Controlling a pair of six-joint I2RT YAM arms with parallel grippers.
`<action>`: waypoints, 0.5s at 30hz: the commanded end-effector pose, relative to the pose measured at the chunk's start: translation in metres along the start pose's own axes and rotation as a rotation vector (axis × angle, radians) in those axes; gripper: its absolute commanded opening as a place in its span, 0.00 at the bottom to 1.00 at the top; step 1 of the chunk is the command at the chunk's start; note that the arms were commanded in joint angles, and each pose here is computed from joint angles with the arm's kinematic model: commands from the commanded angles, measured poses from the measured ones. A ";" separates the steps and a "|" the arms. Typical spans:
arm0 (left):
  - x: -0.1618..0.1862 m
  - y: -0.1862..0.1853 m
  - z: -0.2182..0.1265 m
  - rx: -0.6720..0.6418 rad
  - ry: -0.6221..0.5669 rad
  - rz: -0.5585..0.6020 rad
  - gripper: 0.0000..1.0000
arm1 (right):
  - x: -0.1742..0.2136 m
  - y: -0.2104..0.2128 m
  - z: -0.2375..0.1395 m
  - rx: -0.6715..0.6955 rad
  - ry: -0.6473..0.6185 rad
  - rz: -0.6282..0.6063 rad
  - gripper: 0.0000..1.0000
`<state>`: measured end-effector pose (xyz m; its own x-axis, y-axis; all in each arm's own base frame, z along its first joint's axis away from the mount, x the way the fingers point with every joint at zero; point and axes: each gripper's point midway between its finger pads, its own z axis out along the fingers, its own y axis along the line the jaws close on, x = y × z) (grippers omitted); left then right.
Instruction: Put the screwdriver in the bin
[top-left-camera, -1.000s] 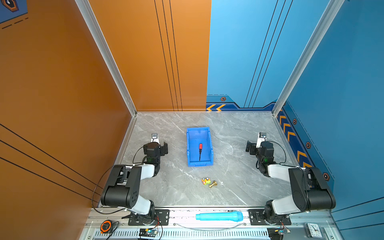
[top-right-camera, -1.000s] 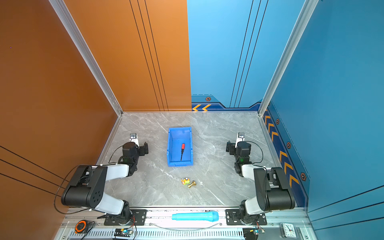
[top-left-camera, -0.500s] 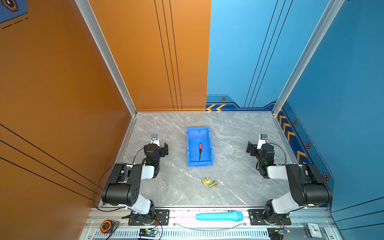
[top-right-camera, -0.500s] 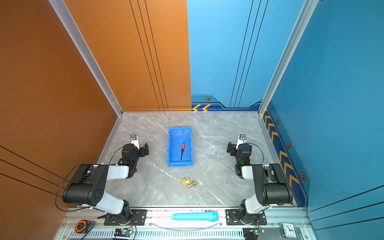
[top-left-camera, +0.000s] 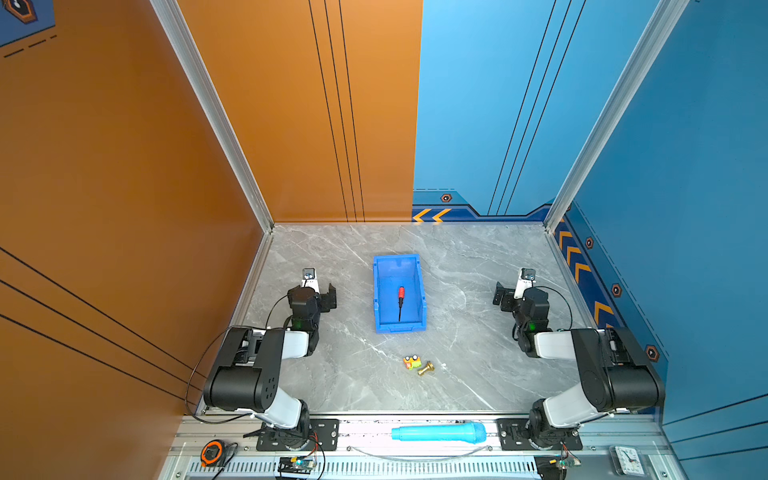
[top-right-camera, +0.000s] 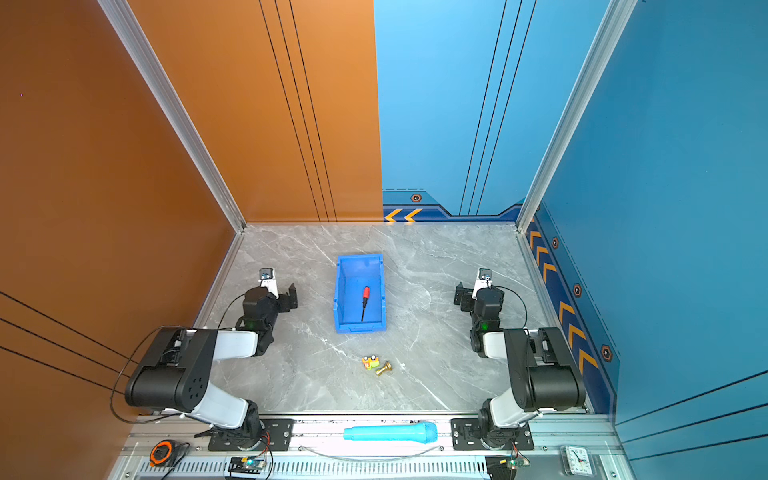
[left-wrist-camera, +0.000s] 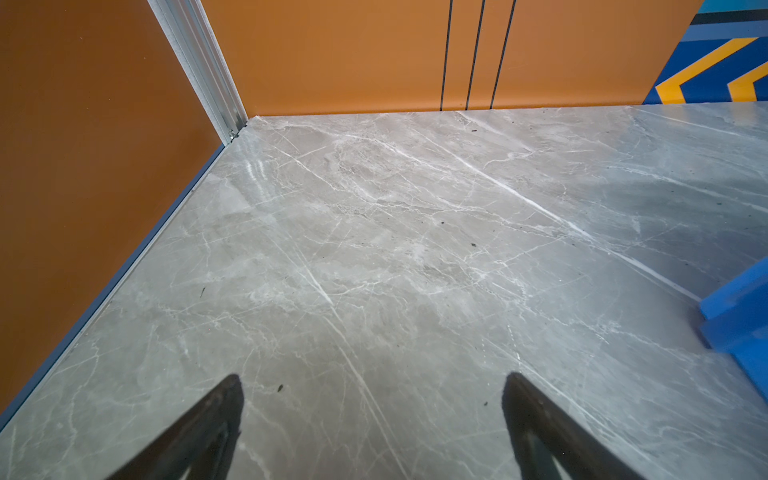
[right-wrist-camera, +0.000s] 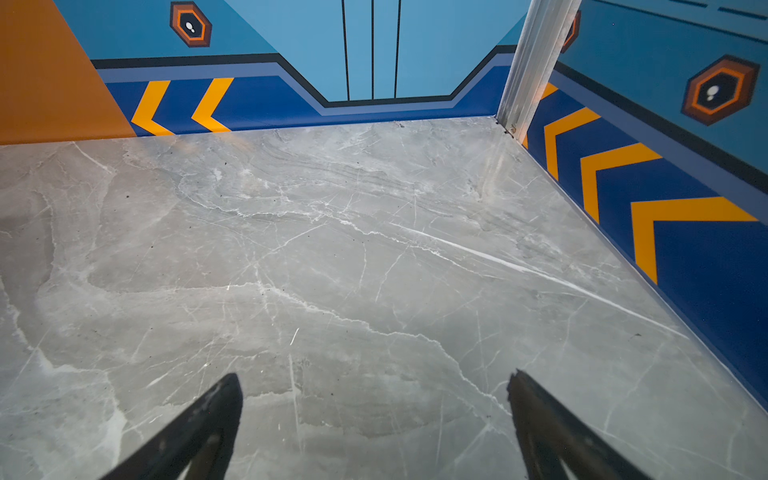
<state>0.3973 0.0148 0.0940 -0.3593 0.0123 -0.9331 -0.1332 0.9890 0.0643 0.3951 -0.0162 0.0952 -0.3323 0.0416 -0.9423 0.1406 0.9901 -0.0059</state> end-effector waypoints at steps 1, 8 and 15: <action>0.006 -0.001 0.000 0.014 0.008 0.009 0.98 | 0.003 -0.001 0.000 -0.004 -0.002 0.014 1.00; 0.005 -0.001 0.000 0.014 0.007 0.009 0.98 | 0.003 -0.001 0.000 -0.008 -0.003 0.017 1.00; 0.006 -0.001 0.000 0.012 0.006 0.010 0.98 | 0.003 -0.001 0.000 -0.012 -0.002 0.022 1.00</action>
<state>0.3973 0.0148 0.0940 -0.3593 0.0123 -0.9331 -0.1332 0.9890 0.0643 0.3952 -0.0169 0.0950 -0.3326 0.0452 -0.9420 0.1353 0.9908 -0.0002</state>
